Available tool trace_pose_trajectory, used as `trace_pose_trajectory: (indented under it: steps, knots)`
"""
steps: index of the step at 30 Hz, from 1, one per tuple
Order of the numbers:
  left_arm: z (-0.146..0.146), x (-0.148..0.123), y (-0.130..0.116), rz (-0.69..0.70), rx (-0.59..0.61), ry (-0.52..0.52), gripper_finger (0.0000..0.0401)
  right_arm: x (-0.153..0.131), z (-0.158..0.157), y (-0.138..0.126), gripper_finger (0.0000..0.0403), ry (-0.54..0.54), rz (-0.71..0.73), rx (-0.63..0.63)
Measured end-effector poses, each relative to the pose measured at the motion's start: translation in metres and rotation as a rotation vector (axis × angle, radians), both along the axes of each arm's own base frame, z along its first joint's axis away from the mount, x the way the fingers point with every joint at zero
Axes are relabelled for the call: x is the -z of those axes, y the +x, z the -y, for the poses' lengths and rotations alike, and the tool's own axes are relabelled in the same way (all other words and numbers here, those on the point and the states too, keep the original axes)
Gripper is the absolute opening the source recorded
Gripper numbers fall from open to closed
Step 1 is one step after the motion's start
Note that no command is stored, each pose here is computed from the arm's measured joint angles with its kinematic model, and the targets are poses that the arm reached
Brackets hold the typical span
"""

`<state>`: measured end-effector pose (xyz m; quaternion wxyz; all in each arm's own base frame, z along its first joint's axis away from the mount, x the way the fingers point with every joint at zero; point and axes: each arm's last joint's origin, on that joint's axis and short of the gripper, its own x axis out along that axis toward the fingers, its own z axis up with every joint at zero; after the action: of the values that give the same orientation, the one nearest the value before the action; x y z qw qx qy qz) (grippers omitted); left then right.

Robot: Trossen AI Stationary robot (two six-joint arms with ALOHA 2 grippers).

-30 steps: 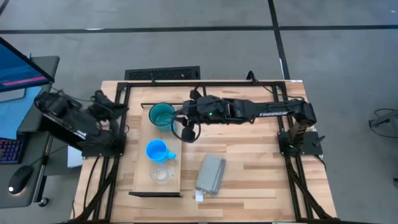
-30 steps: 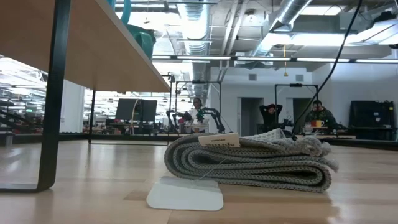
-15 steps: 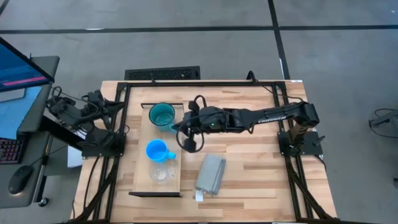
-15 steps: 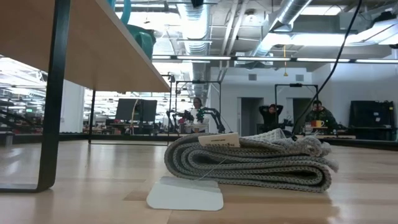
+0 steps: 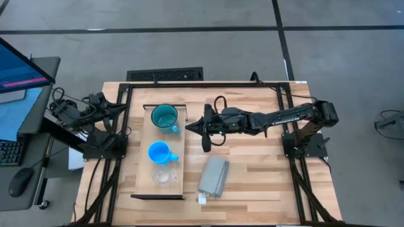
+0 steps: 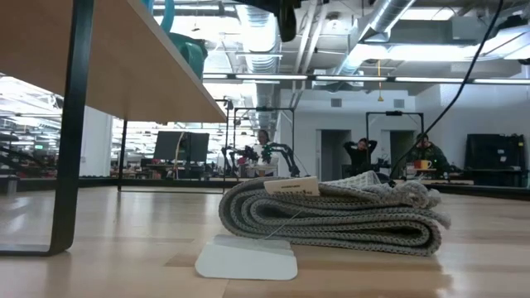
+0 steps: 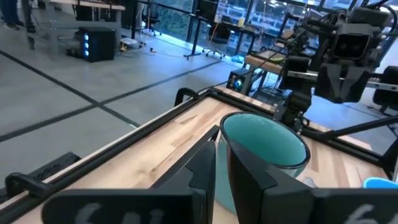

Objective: Stack small to large cups/mugs on shelf
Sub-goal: Put the blue mug on the shelf

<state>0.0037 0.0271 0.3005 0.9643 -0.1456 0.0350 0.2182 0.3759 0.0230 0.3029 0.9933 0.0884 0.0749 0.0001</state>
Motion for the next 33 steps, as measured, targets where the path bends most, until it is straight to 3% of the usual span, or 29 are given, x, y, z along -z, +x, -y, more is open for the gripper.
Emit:
trace_pose_trajectory:
  steps: [11, 20, 33]
  knots:
    - [0.000, -0.002, 0.000, 0.011, 0.002, 0.000, 0.0029, 0.015, -0.013, 0.017, 0.0006, 0.044, 0.005, -0.062]
    - [0.001, -0.001, 0.000, 0.013, 0.010, -0.012, 0.0029, 0.023, -0.019, 0.044, 0.0005, 0.078, -0.053, -0.191]
    - [0.001, -0.001, 0.001, 0.003, 0.045, -0.015, 0.0029, 0.031, 0.000, 0.046, 0.0005, 0.073, -0.130, -0.173]
